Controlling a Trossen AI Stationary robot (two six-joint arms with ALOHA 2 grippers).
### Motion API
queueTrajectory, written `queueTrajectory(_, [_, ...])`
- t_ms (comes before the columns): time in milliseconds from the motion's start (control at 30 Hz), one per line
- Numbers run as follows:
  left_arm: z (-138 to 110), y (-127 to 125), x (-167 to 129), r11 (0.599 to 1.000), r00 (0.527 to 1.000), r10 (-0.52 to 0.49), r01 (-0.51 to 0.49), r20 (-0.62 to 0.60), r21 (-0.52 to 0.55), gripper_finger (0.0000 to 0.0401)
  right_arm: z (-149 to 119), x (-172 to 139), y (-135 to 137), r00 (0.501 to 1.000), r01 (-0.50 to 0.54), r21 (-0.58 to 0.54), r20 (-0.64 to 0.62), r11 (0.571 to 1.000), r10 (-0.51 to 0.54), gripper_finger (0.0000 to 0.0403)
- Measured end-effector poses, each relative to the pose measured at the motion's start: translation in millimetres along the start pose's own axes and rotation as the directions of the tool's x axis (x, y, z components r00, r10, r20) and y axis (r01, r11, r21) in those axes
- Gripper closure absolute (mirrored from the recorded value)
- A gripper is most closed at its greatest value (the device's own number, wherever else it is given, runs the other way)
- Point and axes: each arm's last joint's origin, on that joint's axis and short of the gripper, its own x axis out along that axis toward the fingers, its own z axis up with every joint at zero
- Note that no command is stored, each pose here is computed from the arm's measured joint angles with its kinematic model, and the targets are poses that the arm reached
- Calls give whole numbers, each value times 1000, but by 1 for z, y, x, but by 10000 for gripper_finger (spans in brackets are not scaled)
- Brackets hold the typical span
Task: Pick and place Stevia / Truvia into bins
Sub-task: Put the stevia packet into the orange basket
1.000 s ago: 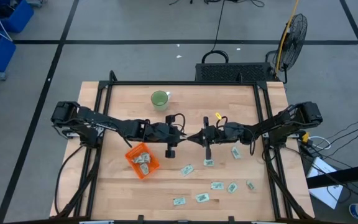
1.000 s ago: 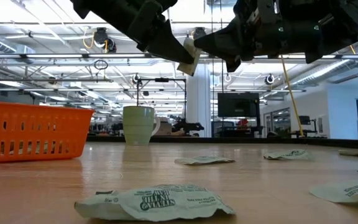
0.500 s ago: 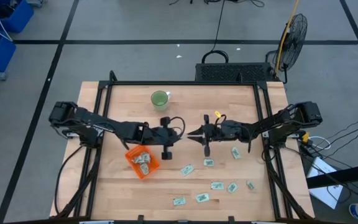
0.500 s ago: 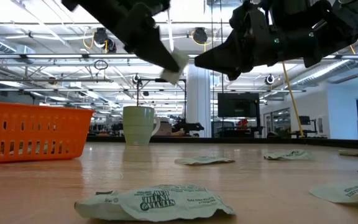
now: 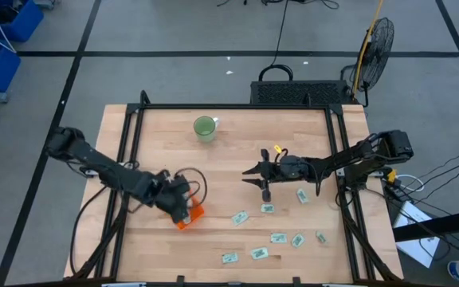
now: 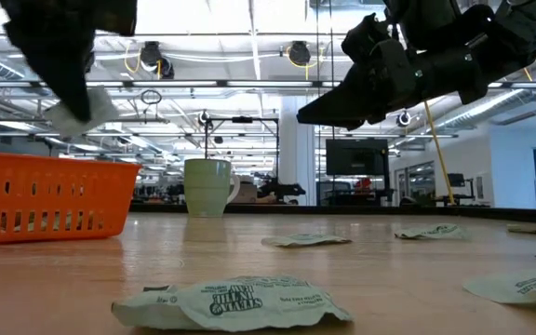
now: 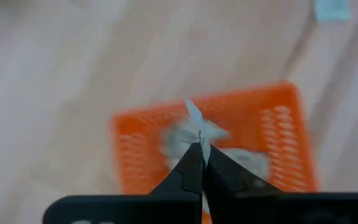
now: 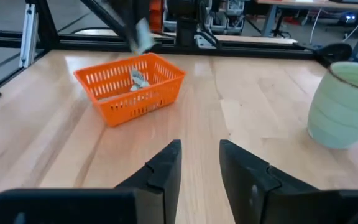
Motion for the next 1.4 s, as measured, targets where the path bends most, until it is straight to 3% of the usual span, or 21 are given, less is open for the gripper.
queueTrajectory(200, [-13, -9, 28, 997, 990, -69, 73, -121, 29, 370, 0, 0, 1, 1000, -4, -51, -1, 999, 4, 298])
queueTrajectory(333, [-11, -7, 38, 999, 991, -12, 19, -134, 51, 342, -5, 0, 5, 998, -28, -147, -54, 989, 20, 282])
queueTrajectory(533, [-2, -1, 39, 991, 997, 3, 8, -83, 132, 301, -12, -7, 13, 984, -71, -180, -176, 981, 39, 258])
queueTrajectory(700, [16, 0, 29, 989, 999, -44, 41, 17, 143, 295, -6, -32, 19, 950, 20, -257, -297, 966, -98, 253])
queueTrajectory(767, [25, -1, 21, 984, 996, -50, 36, 74, 172, 295, -6, -47, 21, 921, 29, -208, -375, 978, -107, 253])
queueTrajectory(867, [39, -5, 13, 973, 981, -55, 12, 186, 228, 295, -9, -67, 26, 869, 70, -26, -489, 997, -74, 254])
queueTrajectory(1033, [53, -8, 10, 928, 954, -78, -37, 290, 371, 295, -23, -101, 35, 715, 161, 154, -699, 975, -7, 262])
queueTrajectory(1200, [62, -2, 11, 925, 945, -73, -55, 320, 375, 295, -35, -125, 41, 539, 291, 220, -842, 931, 31, 265])
queueTrajectory(1400, [68, 6, 14, 939, 946, -50, -66, 322, 339, 295, -58, -133, 46, 466, 353, 271, -881, 896, 83, 266])
